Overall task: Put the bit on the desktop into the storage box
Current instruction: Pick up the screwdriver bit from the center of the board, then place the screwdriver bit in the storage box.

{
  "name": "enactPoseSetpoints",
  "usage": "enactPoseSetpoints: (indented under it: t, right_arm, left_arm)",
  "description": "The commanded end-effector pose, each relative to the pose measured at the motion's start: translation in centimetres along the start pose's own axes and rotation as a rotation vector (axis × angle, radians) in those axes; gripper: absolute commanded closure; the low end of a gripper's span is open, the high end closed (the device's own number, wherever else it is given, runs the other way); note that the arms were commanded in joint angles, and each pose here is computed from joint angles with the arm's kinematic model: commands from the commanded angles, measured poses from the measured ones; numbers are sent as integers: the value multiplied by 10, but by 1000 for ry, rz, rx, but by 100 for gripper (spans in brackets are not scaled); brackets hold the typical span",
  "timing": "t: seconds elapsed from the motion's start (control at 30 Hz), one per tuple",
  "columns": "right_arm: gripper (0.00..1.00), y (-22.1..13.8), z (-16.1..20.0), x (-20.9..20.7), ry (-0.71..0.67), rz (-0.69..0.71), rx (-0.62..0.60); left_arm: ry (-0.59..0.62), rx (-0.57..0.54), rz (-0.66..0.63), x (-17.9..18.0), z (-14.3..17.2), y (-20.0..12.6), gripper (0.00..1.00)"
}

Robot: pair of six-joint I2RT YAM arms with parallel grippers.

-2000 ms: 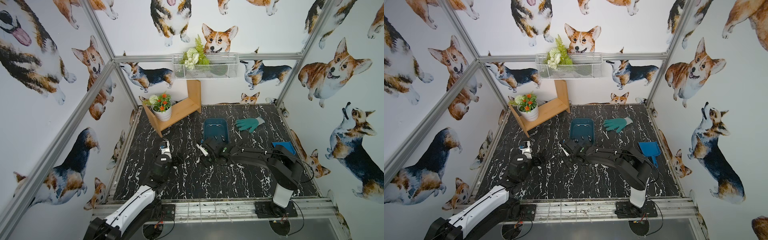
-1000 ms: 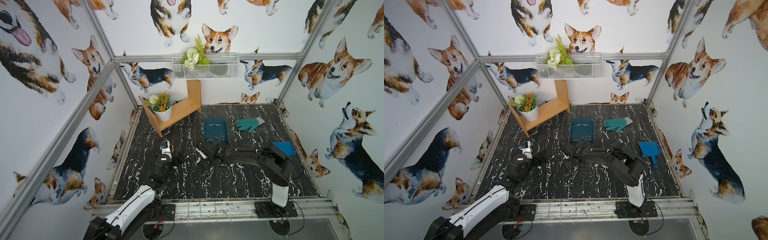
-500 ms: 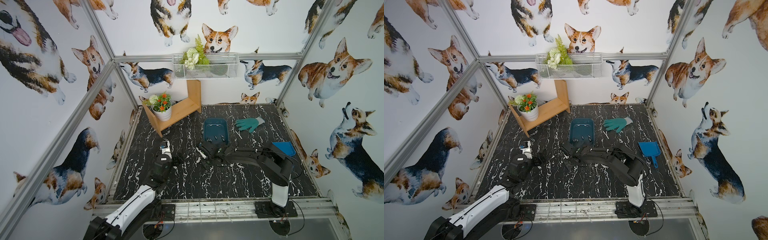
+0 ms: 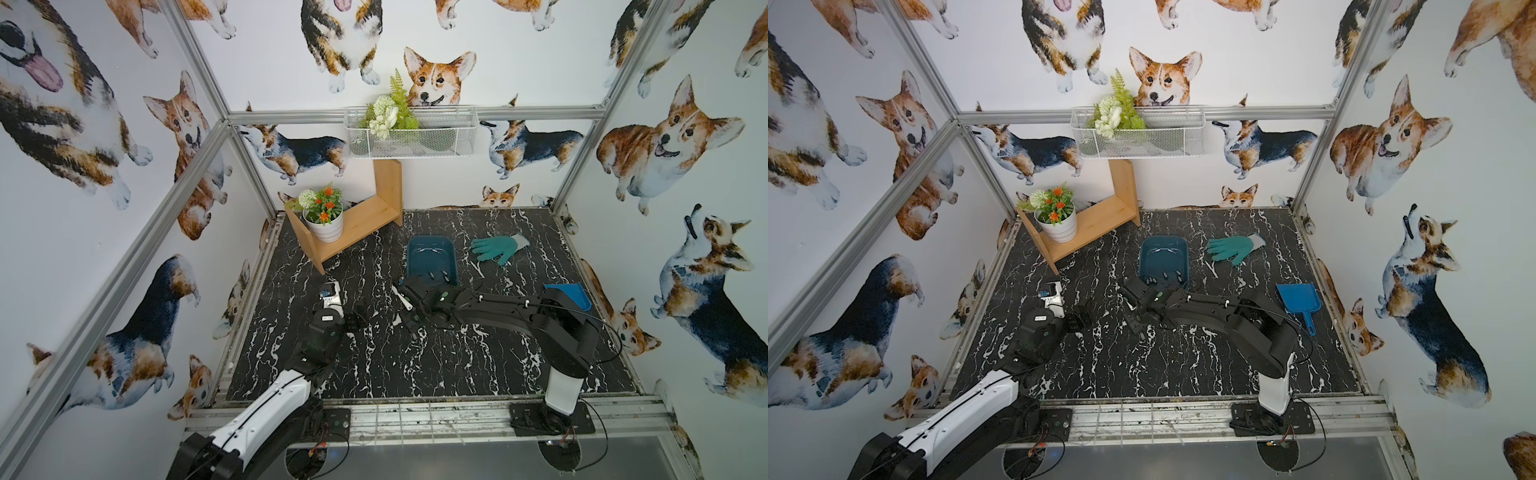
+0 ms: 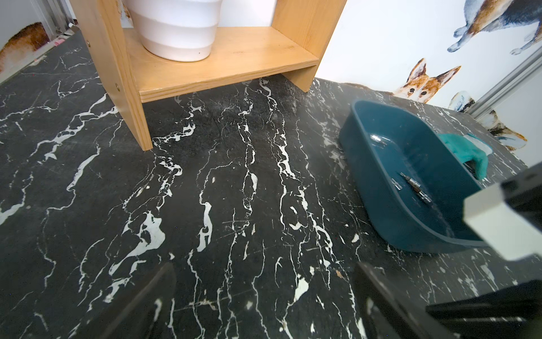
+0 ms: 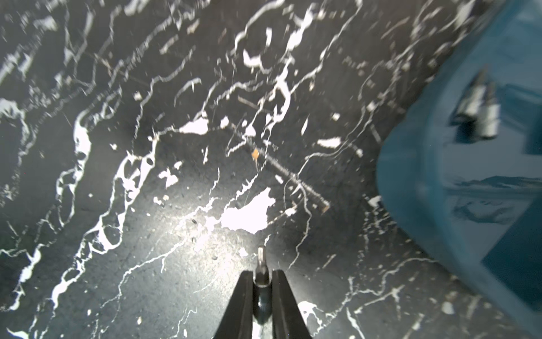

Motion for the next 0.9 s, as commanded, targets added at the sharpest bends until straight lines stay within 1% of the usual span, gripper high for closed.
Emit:
enactPoseSetpoints:
  t: [0.0, 0.13, 0.23, 0.37, 0.57, 0.87]
  right_arm:
    - [84, -15, -13, -5, -5, 53, -71]
    - [84, -32, -32, -24, 27, 76, -152]
    - [84, -43, -45, -54, 77, 107, -205]
    - [84, -47, -54, -88, 117, 132, -254]
    - [85, -39, -63, -124, 169, 158, -269]
    - [84, -22, -71, -138, 195, 158, -259]
  left_arm:
    - [-1, -27, 11, -1, -4, 0, 0]
    - [4, -24, 20, -2, -4, 0, 0]
    - [6, -22, 21, -2, -3, 0, 0]
    - [8, -19, 22, -2, -3, 1, 0]
    - [10, -16, 20, -2, -2, 1, 0]
    - [11, -10, 16, -2, -1, 2, 0]
Point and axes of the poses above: each gripper's point midway between its finger pads, its own y axis out along the fingers, its own x axis along the line the jaws close on, z = x × y, the point moved 10 cm from there along -y, back along the fingers, and after that the axes turned 5 degrees about y, right-handed, at the moved point
